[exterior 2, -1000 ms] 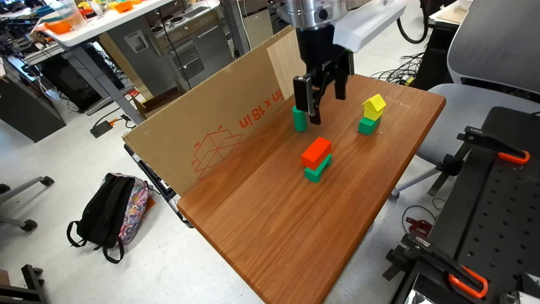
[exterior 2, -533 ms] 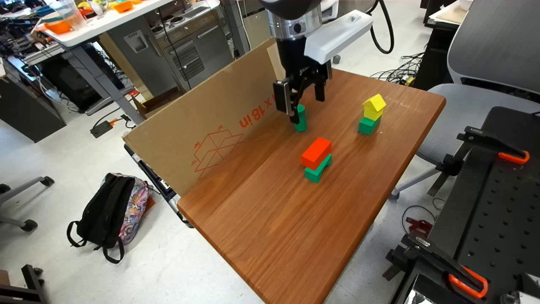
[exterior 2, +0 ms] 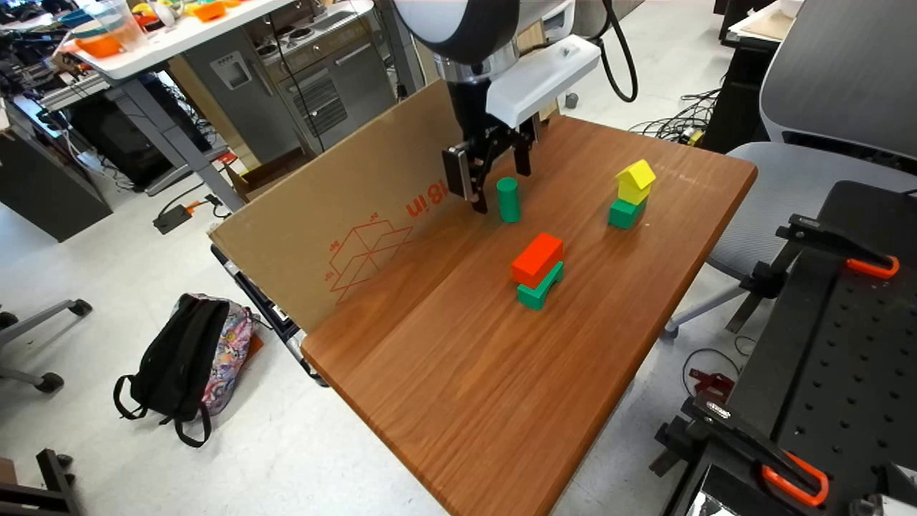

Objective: Pick up the green cylindrical block and place it on top of the stack of blocks on the left

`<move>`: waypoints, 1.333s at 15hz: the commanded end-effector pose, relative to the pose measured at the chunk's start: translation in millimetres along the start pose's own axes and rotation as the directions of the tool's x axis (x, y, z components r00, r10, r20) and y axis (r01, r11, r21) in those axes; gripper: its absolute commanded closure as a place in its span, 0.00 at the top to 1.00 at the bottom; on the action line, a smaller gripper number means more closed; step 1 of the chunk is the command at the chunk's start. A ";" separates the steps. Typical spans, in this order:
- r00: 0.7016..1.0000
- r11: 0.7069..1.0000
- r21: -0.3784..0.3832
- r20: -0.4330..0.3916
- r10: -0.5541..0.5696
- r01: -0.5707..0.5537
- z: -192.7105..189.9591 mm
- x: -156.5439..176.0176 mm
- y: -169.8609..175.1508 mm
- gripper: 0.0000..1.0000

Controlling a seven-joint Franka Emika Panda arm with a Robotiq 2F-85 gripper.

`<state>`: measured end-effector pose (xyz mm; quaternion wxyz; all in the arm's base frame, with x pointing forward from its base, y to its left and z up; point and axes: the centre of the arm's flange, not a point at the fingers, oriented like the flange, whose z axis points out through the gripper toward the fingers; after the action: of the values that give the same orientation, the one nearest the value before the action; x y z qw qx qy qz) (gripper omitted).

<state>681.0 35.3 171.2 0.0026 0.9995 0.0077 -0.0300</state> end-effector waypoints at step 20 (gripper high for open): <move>0.995 0.996 -0.016 0.043 0.086 -0.085 -59.3 -20.7 -14.4 0.09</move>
<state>695.0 42.8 198.6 0.0135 0.9982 -0.0404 -0.0431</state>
